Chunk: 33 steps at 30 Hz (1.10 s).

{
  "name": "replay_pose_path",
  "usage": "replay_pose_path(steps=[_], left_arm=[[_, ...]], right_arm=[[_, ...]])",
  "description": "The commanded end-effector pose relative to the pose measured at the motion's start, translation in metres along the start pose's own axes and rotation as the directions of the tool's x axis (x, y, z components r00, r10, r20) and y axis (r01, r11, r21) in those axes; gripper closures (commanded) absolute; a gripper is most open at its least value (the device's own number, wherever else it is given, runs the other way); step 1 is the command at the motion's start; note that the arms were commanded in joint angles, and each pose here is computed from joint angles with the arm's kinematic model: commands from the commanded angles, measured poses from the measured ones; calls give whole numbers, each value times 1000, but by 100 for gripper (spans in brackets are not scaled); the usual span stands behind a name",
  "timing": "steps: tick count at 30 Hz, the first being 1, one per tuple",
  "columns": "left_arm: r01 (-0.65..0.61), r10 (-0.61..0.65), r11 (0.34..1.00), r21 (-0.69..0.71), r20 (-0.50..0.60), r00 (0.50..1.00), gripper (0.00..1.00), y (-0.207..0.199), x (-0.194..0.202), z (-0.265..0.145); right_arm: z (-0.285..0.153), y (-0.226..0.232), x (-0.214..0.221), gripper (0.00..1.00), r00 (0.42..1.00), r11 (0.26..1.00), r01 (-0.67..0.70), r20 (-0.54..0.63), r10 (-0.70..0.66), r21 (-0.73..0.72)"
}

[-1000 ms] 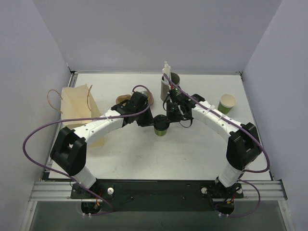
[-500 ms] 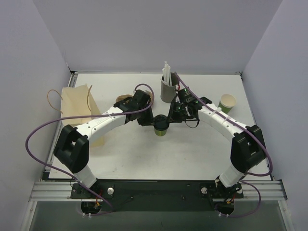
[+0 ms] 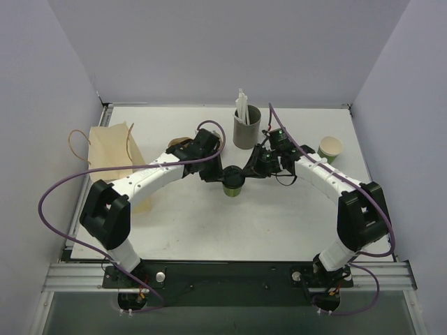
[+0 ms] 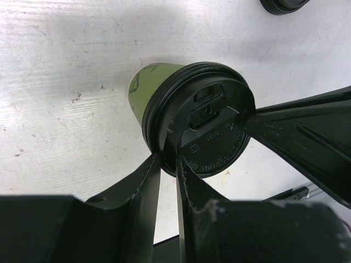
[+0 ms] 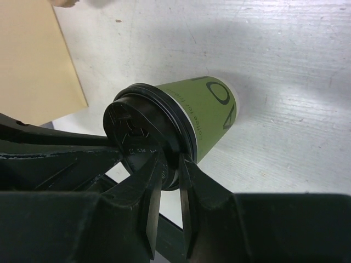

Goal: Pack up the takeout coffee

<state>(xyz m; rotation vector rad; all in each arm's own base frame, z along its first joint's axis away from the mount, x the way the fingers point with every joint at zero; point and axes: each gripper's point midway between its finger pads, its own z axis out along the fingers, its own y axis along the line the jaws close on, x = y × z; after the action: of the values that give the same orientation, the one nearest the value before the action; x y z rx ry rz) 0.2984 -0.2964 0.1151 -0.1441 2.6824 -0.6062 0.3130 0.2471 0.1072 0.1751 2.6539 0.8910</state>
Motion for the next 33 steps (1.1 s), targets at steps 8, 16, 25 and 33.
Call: replay_pose_path(steps=[8,16,25,33], left_arm=[[-101,41,962,-255,-230,972,72,73,68,32],[-101,58,973,-208,-200,978,72,57,54,24],[-109,90,986,-127,-140,986,66,31,22,1],[-129,126,991,-36,-84,989,59,2,-4,-18]], right_arm=[[31,-48,78,84,947,977,-192,-245,209,89],[7,-24,36,83,983,990,-87,-150,103,112],[-18,9,2,83,996,990,40,-90,-28,138],[-29,26,-14,81,995,983,92,-46,-85,158]])
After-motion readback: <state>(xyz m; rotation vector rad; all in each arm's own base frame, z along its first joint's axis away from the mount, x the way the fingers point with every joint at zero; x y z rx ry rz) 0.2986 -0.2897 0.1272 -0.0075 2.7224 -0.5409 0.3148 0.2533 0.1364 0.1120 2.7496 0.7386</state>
